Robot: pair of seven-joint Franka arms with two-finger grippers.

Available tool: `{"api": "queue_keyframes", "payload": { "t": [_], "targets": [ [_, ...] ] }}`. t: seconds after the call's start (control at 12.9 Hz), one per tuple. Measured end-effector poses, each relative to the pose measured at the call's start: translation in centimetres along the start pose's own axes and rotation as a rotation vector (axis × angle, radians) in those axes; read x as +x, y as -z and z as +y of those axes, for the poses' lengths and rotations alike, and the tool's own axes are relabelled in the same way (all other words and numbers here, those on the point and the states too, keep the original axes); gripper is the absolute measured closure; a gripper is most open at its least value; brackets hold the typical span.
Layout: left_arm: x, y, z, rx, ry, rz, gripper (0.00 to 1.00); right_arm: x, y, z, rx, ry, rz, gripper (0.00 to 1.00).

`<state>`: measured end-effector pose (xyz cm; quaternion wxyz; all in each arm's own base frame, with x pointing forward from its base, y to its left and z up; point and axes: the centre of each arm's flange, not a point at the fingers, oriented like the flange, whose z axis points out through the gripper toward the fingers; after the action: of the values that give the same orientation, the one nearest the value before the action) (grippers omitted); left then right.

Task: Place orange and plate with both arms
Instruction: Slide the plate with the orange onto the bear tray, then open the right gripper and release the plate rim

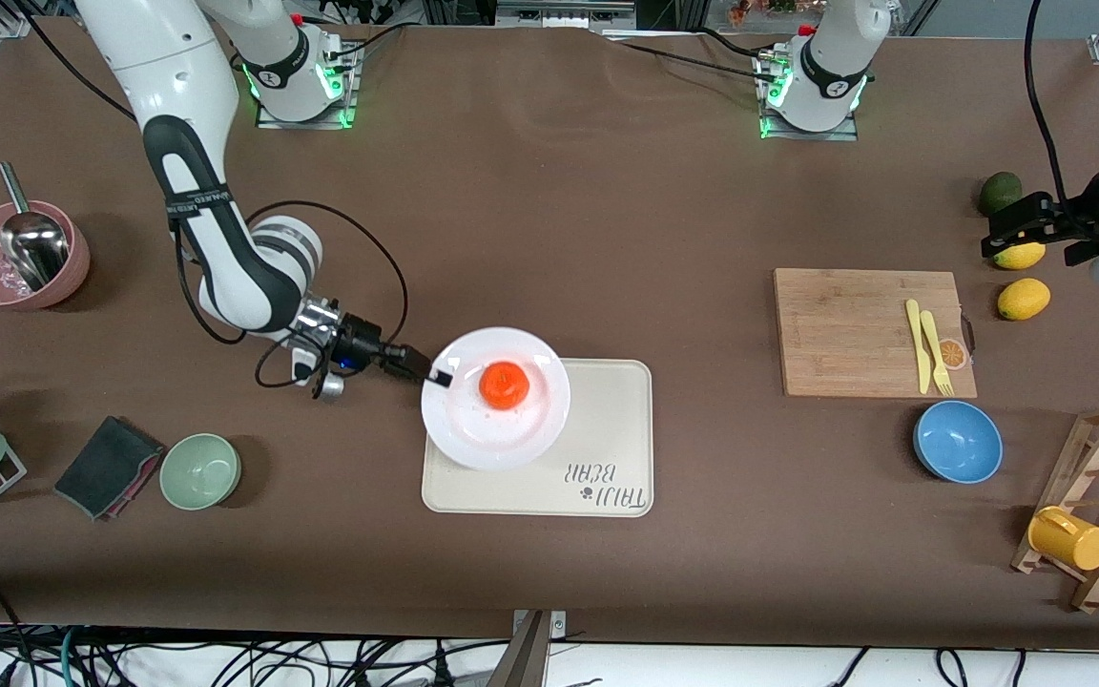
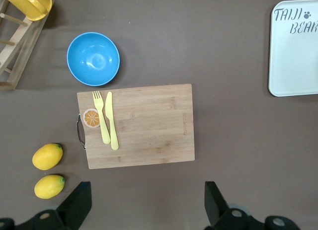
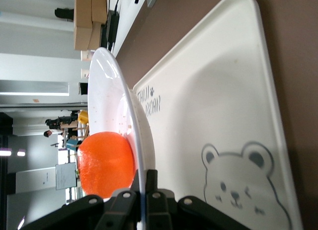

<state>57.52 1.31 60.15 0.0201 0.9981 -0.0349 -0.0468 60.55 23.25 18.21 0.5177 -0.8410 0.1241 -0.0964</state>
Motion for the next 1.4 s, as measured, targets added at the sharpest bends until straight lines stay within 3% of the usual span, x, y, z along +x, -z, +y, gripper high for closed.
{"api": "queue_keyframes", "payload": {
  "t": [0.23, 0.47, 0.54, 0.78, 1.17, 1.4],
  "targets": [
    [0.0, 0.0, 0.0, 0.000, 0.000, 0.000, 0.00, 1.1, -4.6, 1.9, -0.003, -0.064, 0.034, 0.96],
    [0.0, 0.0, 0.0, 0.000, 0.000, 0.000, 0.00, 1.1, -7.6, 4.1, 0.002, -0.089, 0.035, 0.96],
    [0.0, 0.0, 0.0, 0.000, 0.000, 0.000, 0.00, 1.1, -8.1, 4.0, 0.000, -0.084, 0.038, 0.90],
    [0.0, 0.0, 0.0, 0.000, 0.000, 0.000, 0.00, 0.9, -8.6, 2.8, -0.080, -0.027, 0.074, 0.58],
    [0.0, 0.0, 0.0, 0.000, 0.000, 0.000, 0.00, 1.3, -8.4, -0.1, -0.209, 0.161, 0.082, 0.04],
    [0.0, 0.0, 0.0, 0.000, 0.000, 0.000, 0.00, 0.6, -9.0, -3.1, -0.346, 0.399, 0.080, 0.00]
  ]
}}
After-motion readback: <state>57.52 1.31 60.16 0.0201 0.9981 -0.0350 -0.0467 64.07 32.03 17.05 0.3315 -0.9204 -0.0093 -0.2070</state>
